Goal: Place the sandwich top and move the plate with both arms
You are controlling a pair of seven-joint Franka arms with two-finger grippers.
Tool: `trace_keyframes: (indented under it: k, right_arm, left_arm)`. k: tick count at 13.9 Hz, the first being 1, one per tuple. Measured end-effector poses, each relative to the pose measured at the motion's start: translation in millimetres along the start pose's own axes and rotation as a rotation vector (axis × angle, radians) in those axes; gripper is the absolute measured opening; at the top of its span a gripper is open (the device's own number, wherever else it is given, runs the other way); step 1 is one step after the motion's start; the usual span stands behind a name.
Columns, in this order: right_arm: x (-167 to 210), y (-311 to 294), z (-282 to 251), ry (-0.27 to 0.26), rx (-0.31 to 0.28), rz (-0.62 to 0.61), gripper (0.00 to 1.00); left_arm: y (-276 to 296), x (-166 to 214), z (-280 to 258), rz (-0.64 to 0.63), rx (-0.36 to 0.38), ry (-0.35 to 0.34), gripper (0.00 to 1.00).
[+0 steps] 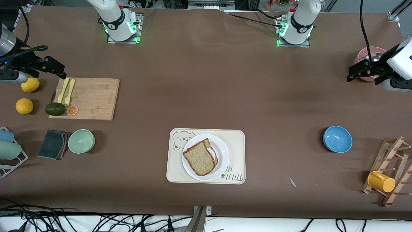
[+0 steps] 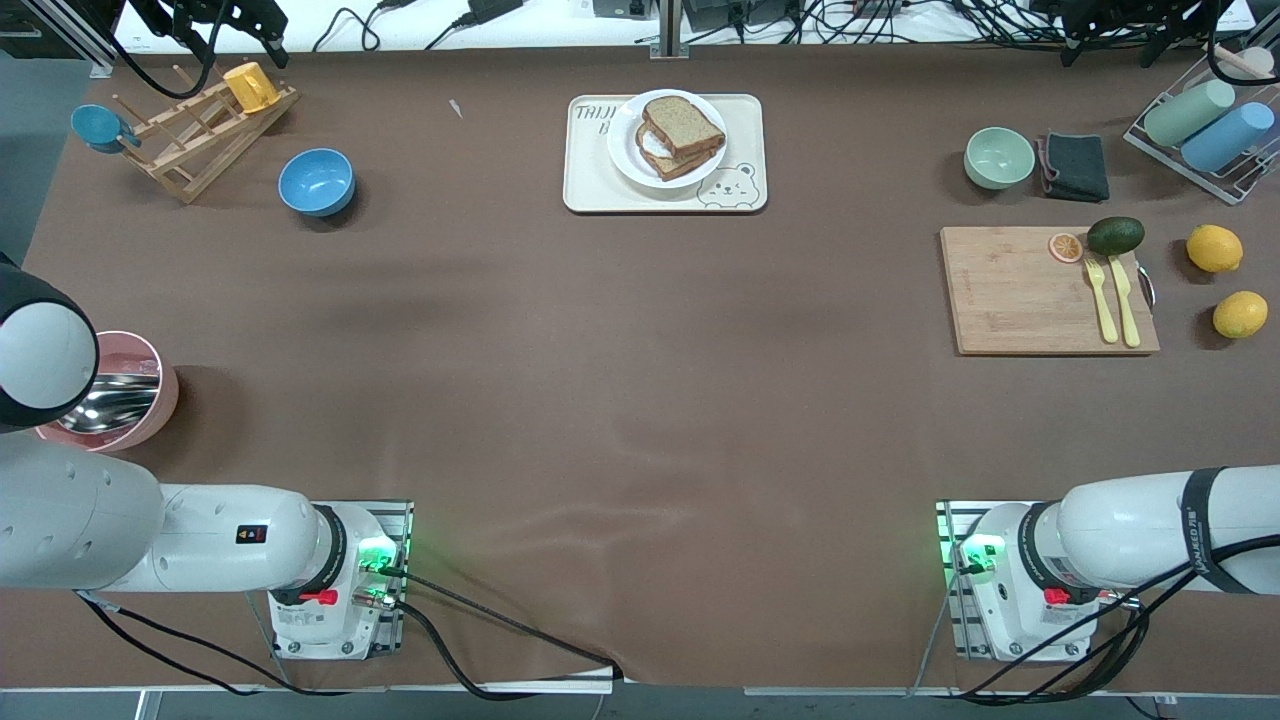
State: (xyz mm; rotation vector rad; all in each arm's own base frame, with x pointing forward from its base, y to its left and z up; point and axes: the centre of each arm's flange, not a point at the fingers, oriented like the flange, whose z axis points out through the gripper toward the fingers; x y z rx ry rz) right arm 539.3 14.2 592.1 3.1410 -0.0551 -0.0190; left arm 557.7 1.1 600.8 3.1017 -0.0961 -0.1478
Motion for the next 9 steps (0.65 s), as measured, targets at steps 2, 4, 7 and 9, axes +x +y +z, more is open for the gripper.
trace_keyframes:
  k: [2,4,7,9]
  right_arm:
    - [-0.3,-5.1,0.0,0.000,-0.001,-0.009,1.00]
    - [-0.5,-7.6,0.0,0.000,-0.001,-0.014,1.00]
    - [-0.5,-7.8,0.0,0.000,-0.001,-0.014,1.00]
    - [-0.5,-7.8,0.0,0.000,-0.001,-0.014,1.00]
  left_arm:
    - [0.0,0.2,-0.1,0.000,0.000,0.001,1.00]
    - [0.1,0.3,0.4,0.000,0.000,0.001,1.00]
    - [0.7,0.7,2.3,0.001,0.000,-0.003,1.00]
    - [0.7,1.1,2.9,0.001,0.000,-0.004,1.00]
